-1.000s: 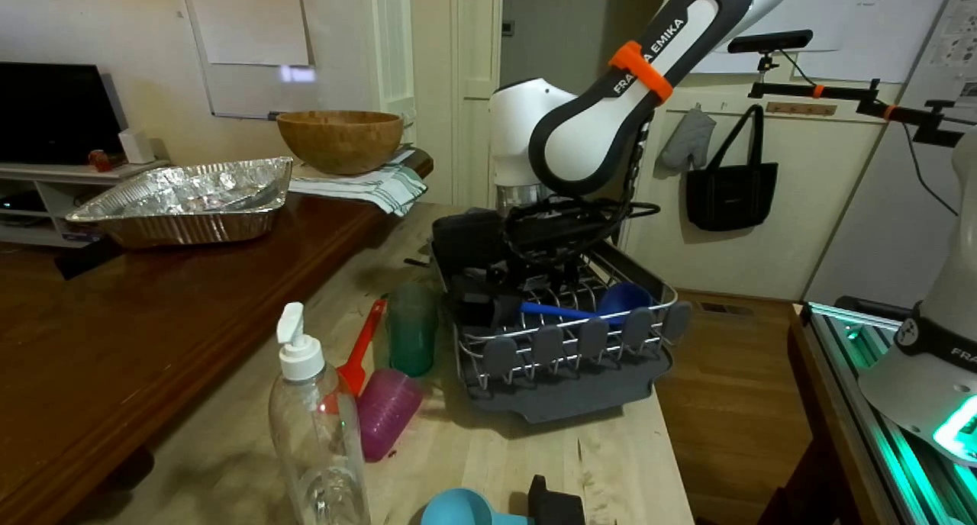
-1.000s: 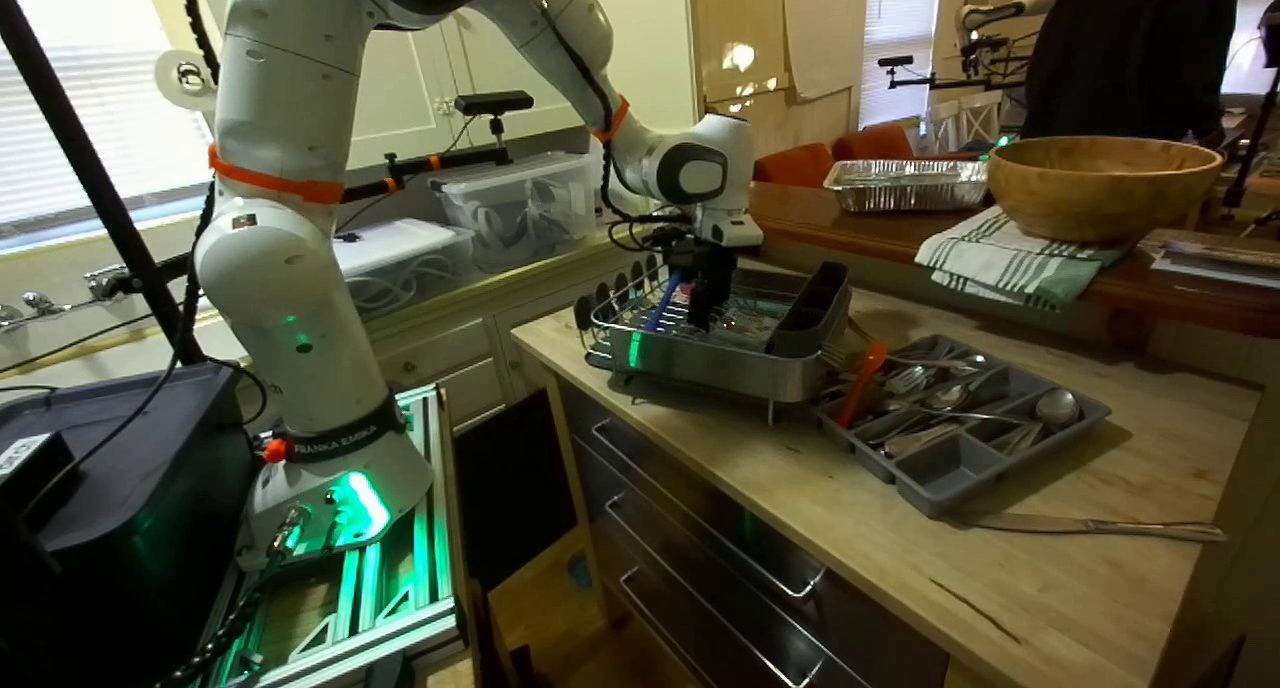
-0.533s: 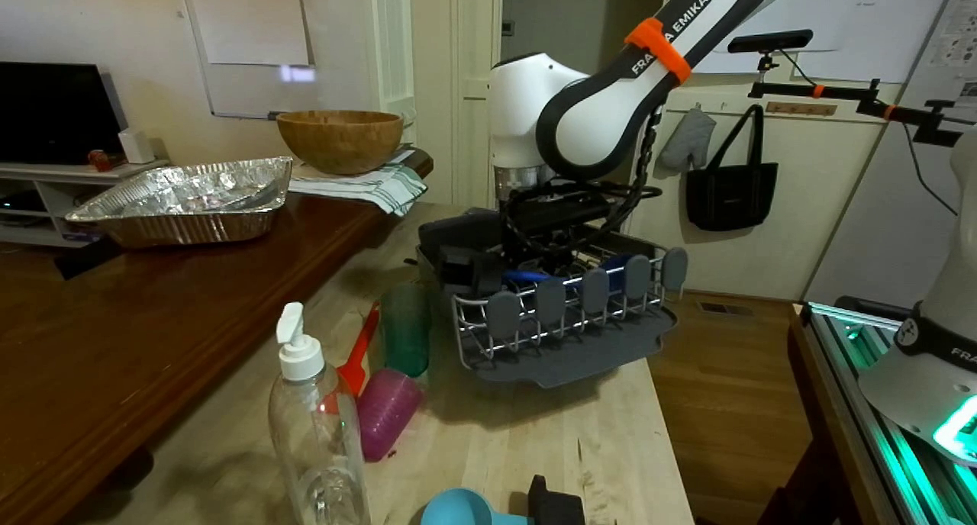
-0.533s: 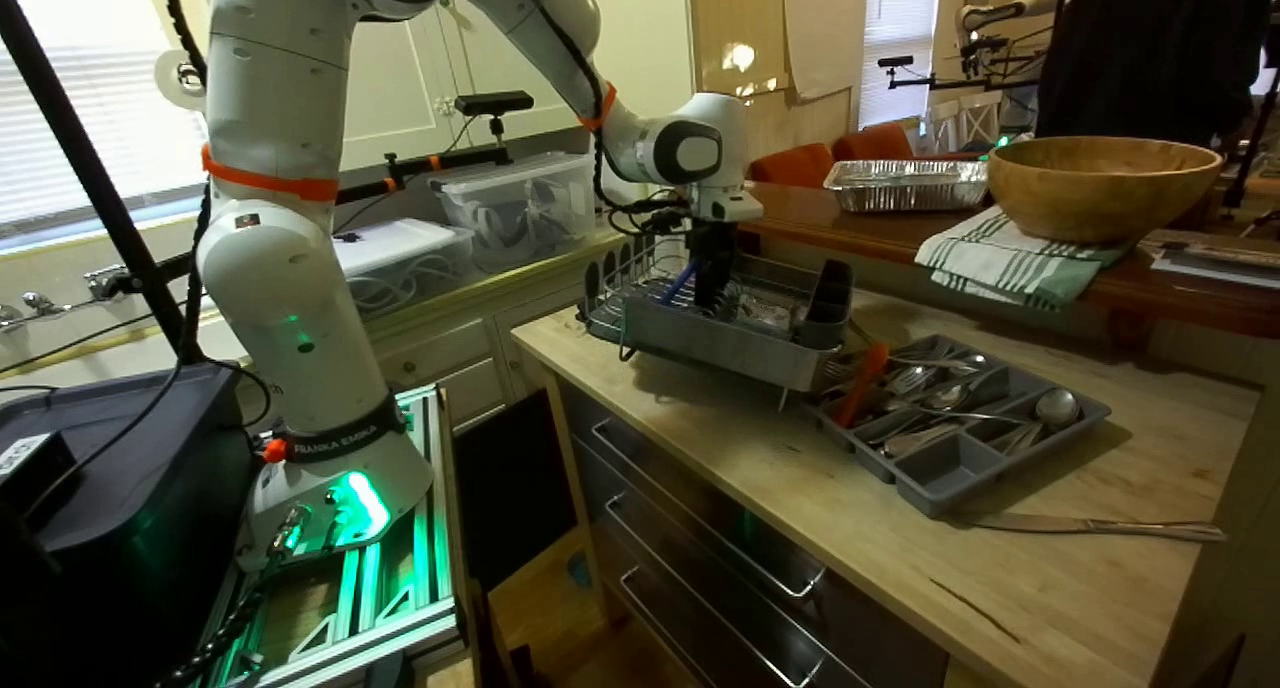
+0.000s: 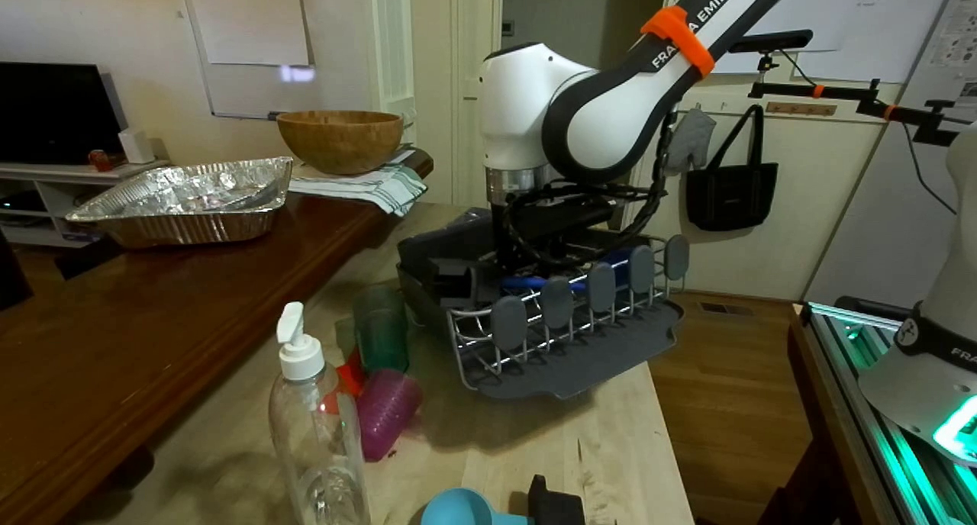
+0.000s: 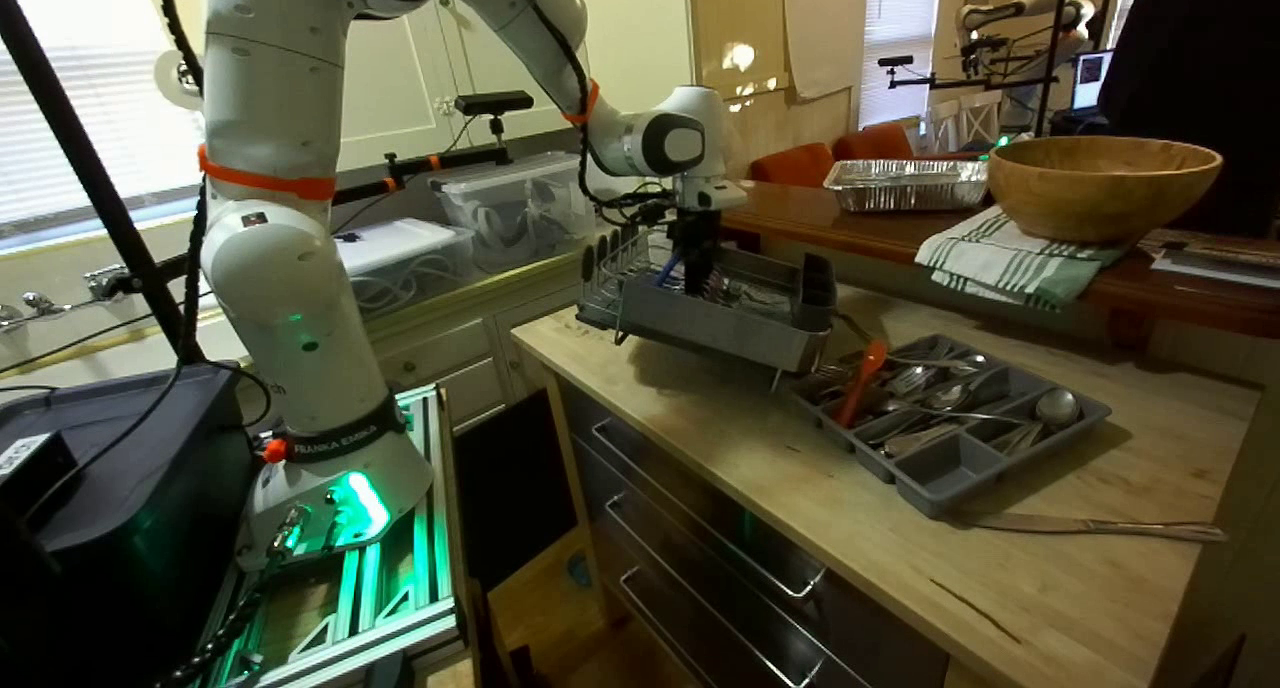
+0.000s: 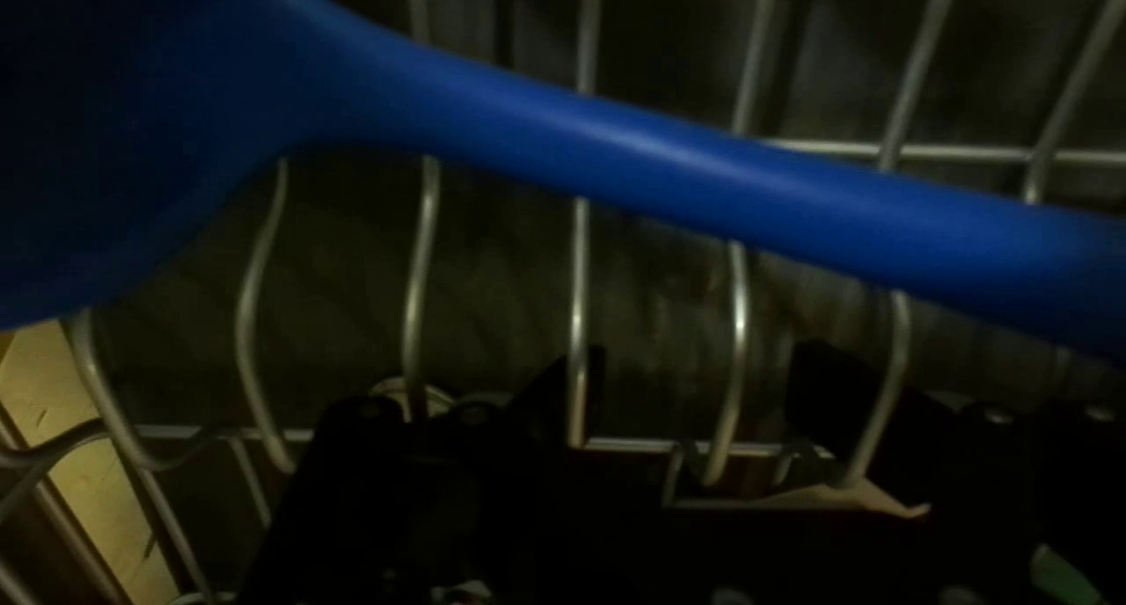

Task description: Turn the dish rack to the left

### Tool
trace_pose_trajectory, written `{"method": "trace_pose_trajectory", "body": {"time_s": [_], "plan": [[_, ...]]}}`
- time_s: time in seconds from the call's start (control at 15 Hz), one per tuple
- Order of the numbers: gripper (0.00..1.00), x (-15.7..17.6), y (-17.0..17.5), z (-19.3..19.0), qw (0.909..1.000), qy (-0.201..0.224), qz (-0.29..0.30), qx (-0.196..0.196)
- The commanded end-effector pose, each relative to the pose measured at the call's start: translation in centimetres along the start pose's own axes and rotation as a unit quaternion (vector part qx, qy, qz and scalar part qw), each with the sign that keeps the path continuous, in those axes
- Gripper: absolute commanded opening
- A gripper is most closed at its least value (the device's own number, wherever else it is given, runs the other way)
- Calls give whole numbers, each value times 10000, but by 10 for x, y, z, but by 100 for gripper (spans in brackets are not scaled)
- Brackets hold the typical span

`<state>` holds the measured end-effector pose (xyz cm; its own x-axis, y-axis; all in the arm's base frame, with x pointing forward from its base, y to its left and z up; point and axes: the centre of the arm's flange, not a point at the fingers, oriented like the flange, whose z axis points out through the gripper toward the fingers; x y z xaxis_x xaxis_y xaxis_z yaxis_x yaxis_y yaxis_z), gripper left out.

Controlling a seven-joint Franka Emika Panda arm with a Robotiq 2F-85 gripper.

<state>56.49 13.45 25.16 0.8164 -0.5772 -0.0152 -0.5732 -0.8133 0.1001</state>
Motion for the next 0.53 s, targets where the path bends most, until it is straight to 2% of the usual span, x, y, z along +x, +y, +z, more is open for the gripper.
{"method": "trace_pose_trajectory", "body": {"time_s": [0.0, 0.33, 0.47], "plan": [[35, -3, -4, -44, 9987, 467, -211, 36], [35, 0, 1, -30, 9897, 1060, -951, -149], [35, 1, 4, -23, 9844, 1284, -1200, -40]]}}
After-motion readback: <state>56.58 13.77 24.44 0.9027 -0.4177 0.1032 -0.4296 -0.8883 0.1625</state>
